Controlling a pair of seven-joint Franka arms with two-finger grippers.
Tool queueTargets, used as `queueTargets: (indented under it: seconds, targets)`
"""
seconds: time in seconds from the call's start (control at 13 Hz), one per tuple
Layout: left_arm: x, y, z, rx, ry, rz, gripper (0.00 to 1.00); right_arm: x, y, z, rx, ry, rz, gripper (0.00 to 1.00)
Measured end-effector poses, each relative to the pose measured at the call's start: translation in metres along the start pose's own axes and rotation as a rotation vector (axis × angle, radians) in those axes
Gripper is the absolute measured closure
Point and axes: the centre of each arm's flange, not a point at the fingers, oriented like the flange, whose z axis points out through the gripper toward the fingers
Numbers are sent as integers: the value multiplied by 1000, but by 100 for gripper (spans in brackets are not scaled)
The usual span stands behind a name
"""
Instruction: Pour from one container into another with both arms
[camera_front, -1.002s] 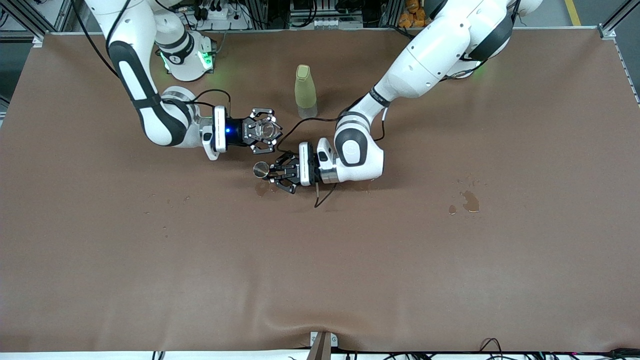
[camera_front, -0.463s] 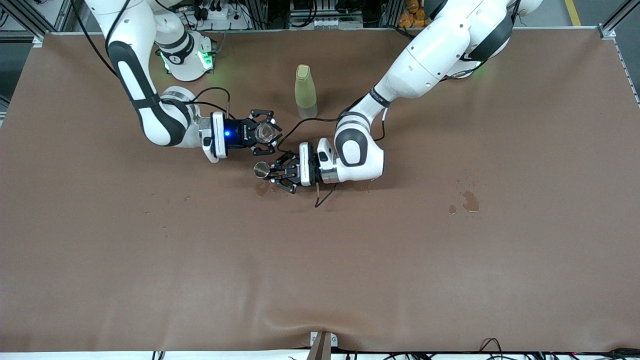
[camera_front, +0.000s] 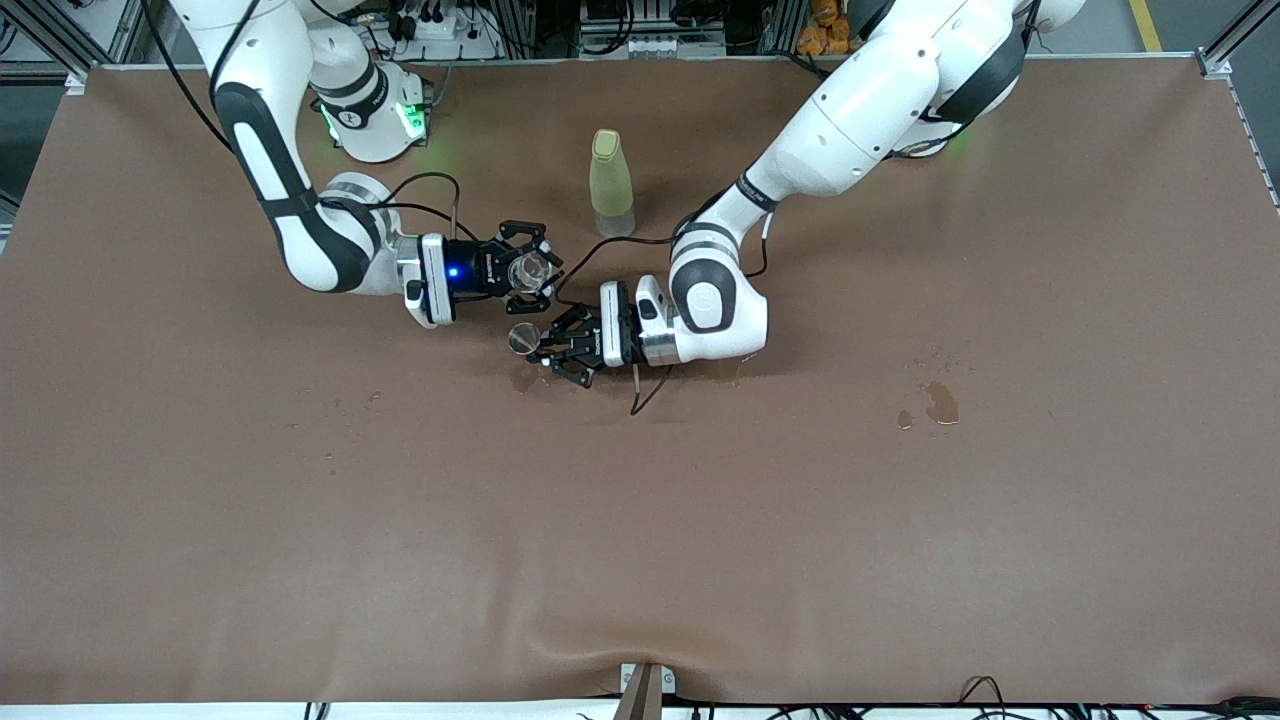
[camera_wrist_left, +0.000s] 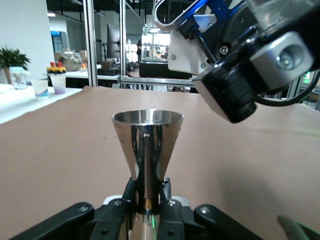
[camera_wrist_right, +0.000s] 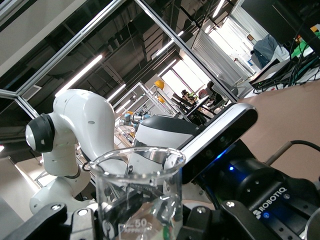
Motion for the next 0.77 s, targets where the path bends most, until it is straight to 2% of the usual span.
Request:
queueTargets:
  seconds: [0.77]
  targets:
    - [0, 1, 1, 48, 34, 56, 79, 0, 0, 0, 2, 2, 138, 85]
